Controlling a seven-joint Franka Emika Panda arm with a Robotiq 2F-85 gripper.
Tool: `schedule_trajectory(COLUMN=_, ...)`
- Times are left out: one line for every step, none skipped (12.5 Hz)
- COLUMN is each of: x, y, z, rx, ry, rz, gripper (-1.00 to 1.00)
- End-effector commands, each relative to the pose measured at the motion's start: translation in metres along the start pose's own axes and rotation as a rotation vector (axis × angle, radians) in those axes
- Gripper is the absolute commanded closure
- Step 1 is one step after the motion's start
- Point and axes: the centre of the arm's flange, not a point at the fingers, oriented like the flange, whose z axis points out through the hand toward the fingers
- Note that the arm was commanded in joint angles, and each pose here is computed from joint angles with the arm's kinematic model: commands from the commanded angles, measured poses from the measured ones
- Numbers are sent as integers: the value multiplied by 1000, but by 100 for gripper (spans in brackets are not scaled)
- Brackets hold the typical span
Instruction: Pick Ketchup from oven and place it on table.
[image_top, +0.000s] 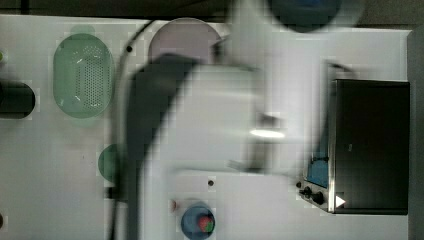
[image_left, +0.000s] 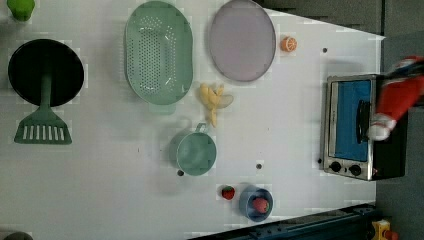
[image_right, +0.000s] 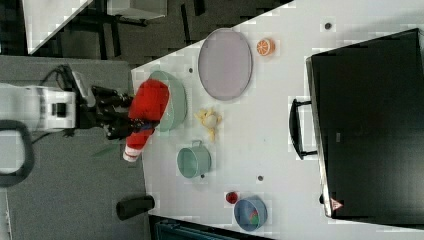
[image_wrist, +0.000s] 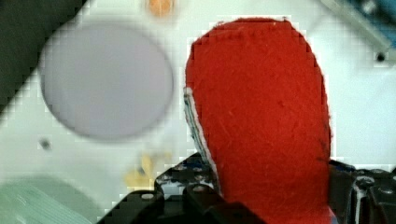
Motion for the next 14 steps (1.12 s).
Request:
schedule_trajectory(x=-7, y=-7, z=61, rx=-87, ry=-49, rz=-35, gripper=-27)
schedule_trajectory(x=-7, y=-6, z=82, rx=-103, ry=-47, rz=-37, gripper=-27)
schedule_trajectory(x=-6, y=-3, z=104, rx=-111, ry=-41, rz=-35, gripper=-27)
schedule_trajectory(x=-4, y=1, z=127, rx=-109, ry=-37, rz=-30, gripper=-27)
schedule_trajectory(x=-2, y=6, z=152, rx=-105, ry=-34, rz=-23, gripper=-27)
schedule_trajectory(x=-2, y=13, z=178, rx=-101, ry=-31, rz=-17, gripper=-27)
schedule_trajectory(x=-3, y=19, z=205, rx=-98, ry=-26, rz=-13, gripper=-27)
schedule_trajectory(x=-4, y=25, z=230, rx=-96, ry=-21, rz=-10, gripper=-27)
schedule_trajectory(x=-6, y=29, z=254, rx=-96, ry=-17, rz=-10, gripper=-27)
schedule_trajectory(x=-7, y=31, z=273, rx=-88, ry=-6, rz=-8, gripper=-27)
schedule_trajectory(x=-7, y=32, z=291, rx=-81, ry=7, rz=-6, gripper=-27)
schedule_trajectory(x=-6, y=32, z=308, rx=-77, ry=15, rz=1, gripper=-33)
schedule_trajectory(x=-6, y=33, z=322, rx=-83, ry=16, rz=6, gripper=-53)
schedule_trajectory(x=-7, y=35, z=338, rx=-98, ry=9, rz=5, gripper=-74)
